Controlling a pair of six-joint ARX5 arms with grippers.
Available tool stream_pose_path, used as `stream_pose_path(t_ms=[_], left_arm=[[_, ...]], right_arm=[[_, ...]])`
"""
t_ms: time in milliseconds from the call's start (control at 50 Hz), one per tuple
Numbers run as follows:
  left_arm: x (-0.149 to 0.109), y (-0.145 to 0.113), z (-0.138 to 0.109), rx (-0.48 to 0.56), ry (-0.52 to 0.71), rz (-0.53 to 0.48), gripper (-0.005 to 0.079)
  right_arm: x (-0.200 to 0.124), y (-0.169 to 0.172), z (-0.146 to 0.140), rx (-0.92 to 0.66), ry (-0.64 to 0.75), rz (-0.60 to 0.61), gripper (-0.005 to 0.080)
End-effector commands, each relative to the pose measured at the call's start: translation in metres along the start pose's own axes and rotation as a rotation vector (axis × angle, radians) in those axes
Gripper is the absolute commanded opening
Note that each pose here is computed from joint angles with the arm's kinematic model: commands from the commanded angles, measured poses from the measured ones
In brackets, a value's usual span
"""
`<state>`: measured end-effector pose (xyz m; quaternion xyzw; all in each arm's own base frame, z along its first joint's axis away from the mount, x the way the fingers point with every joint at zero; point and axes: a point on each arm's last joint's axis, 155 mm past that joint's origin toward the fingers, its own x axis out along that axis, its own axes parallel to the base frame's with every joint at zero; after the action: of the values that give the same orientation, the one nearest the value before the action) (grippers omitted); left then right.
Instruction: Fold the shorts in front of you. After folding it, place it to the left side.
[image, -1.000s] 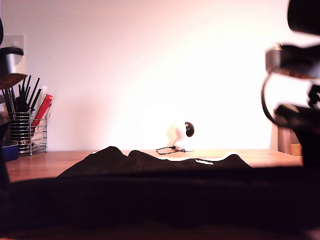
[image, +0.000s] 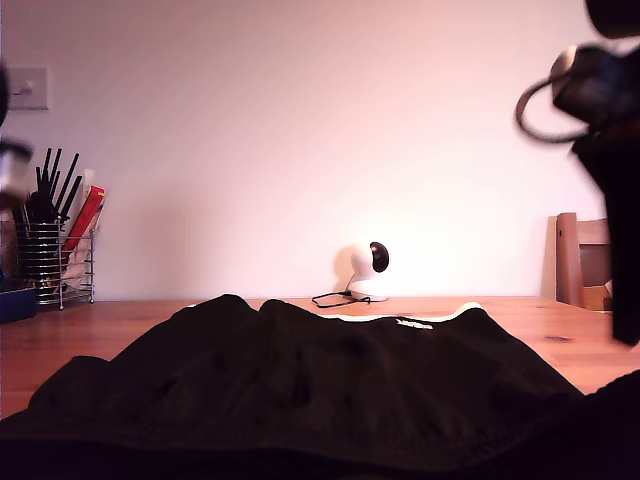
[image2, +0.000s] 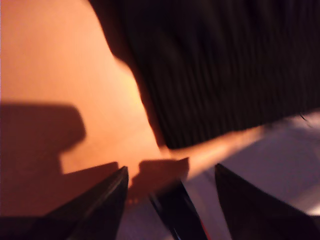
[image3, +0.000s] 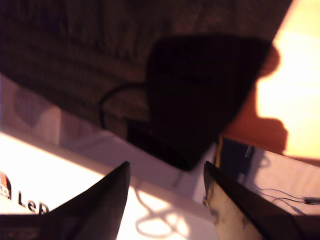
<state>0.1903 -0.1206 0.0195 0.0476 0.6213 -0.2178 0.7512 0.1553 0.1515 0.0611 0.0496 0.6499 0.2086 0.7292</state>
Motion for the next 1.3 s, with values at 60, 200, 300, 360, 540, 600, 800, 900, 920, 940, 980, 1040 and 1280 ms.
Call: stream_pose_path(t_ms=[60,200,300,360,540,600,800,900,920,940,980,1040,1280], left_arm=[[-0.004,-0.002,0.018,0.014,-0.053,-0.001,0.0500],[-0.010,-0.005,0.053,0.040,-0.187,-0.007,0.0497],[-0.015,-0.007,0.078,0.059,-0.288,-0.012,0.0495],[-0.018,-0.007,0.090,0.066,-0.333,-0.013,0.0495],[-0.008,-0.004,0.100,0.061,-0.345,-0.014,0.0405],[0.001,-0.008,0.094,0.059,-0.306,-0.044,0.0405],[0.008,-0.026,0.092,0.080,-0.285,-0.138,0.0408],[0.007,-0.033,0.092,0.088,-0.285,-0.177,0.0408],[0.007,-0.035,0.092,0.089,-0.282,-0.183,0.0407],[0.007,-0.035,0.091,0.089,-0.281,-0.185,0.0408],[0.007,-0.035,0.091,0.088,-0.279,-0.187,0.0408],[0.007,-0.038,0.090,0.092,-0.275,-0.197,0.0408],[0.008,-0.038,0.088,0.120,-0.271,-0.190,0.0408]], right_arm=[[-0.012,0.015,0.012,-0.042,-0.030,0.065,0.0425],[-0.023,0.028,0.032,-0.060,-0.098,0.119,0.0424],[-0.029,0.033,0.050,-0.074,-0.166,0.144,0.0424],[-0.033,0.035,0.062,-0.082,-0.214,0.152,0.0424],[-0.034,0.035,0.088,-0.084,-0.291,0.167,0.0403],[-0.025,0.035,0.084,-0.079,-0.250,0.176,0.0404],[-0.006,0.045,0.052,-0.116,-0.074,0.233,0.0406],[-0.006,0.051,0.043,-0.245,-0.051,0.220,0.0407],[-0.006,0.053,0.041,-0.290,-0.047,0.221,0.0407],[-0.006,0.053,0.041,-0.323,-0.051,0.212,0.0407],[-0.005,0.058,0.038,-0.432,-0.052,0.209,0.0407],[-0.001,0.060,0.037,-0.614,-0.070,0.169,0.0407],[0.015,0.086,0.062,-1.092,-0.208,-0.007,0.0407]])
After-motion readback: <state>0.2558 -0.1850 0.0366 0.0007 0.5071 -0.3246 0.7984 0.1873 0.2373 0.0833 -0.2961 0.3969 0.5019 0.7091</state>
